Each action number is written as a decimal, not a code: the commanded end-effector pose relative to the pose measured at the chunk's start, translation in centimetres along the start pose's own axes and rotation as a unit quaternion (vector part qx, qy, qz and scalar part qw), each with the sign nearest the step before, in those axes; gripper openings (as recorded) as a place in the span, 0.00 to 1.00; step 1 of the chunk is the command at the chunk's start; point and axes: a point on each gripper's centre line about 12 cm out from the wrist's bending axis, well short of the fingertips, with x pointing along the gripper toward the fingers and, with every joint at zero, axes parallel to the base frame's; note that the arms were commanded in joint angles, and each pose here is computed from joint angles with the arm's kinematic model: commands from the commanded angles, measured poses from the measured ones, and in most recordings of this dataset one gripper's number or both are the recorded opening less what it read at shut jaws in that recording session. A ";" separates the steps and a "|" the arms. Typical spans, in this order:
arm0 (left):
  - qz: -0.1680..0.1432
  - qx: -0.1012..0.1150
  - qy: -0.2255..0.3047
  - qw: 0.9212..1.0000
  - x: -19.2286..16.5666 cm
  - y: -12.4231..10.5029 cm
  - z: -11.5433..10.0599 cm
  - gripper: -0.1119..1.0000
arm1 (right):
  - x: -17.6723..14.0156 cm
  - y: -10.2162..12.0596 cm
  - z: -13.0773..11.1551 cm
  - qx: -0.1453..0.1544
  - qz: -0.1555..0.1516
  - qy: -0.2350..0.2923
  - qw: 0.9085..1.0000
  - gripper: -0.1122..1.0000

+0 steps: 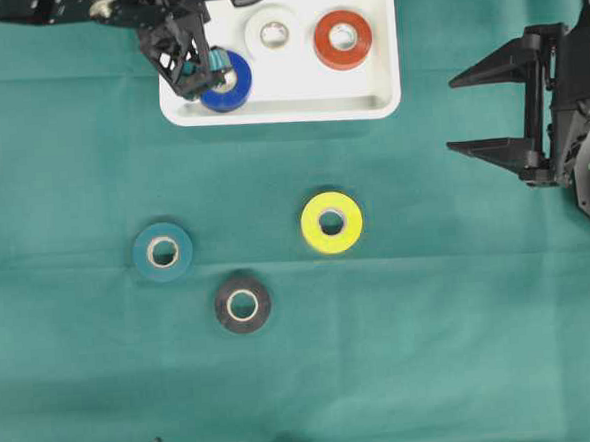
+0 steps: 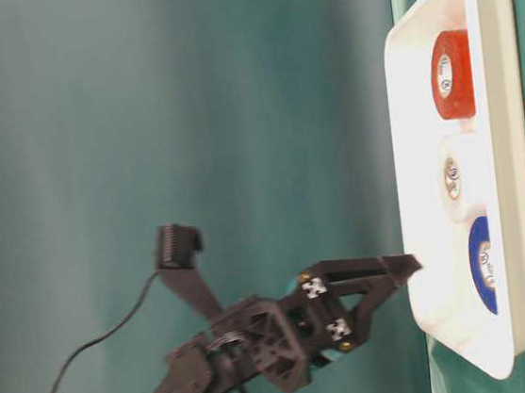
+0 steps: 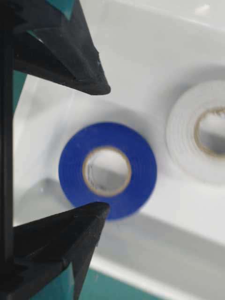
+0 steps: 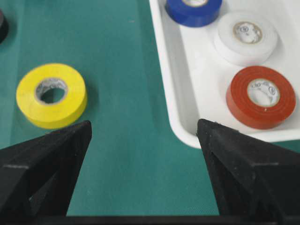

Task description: Pick up the tape from a random location and place it into the white case.

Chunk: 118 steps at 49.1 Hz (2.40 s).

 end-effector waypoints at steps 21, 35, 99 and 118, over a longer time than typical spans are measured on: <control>-0.002 0.003 -0.028 1.000 -3.2 -0.5 1.2 1.00 | -0.1 0.1 1.5 -0.001 0.000 -0.018 1.000 0.90; -0.045 0.071 -0.040 0.996 -4.1 -6.7 1.3 1.00 | -0.1 0.0 1.6 0.001 -0.001 -0.019 1.000 0.90; -0.131 0.126 -0.292 0.939 -11.7 -13.6 -1.5 1.00 | 1.7 1.4 5.7 -0.030 0.040 -0.108 0.993 0.90; -0.142 0.117 -0.366 0.912 -13.8 -13.2 -2.9 1.00 | 2.7 2.3 8.2 -0.058 0.066 -0.159 0.983 0.90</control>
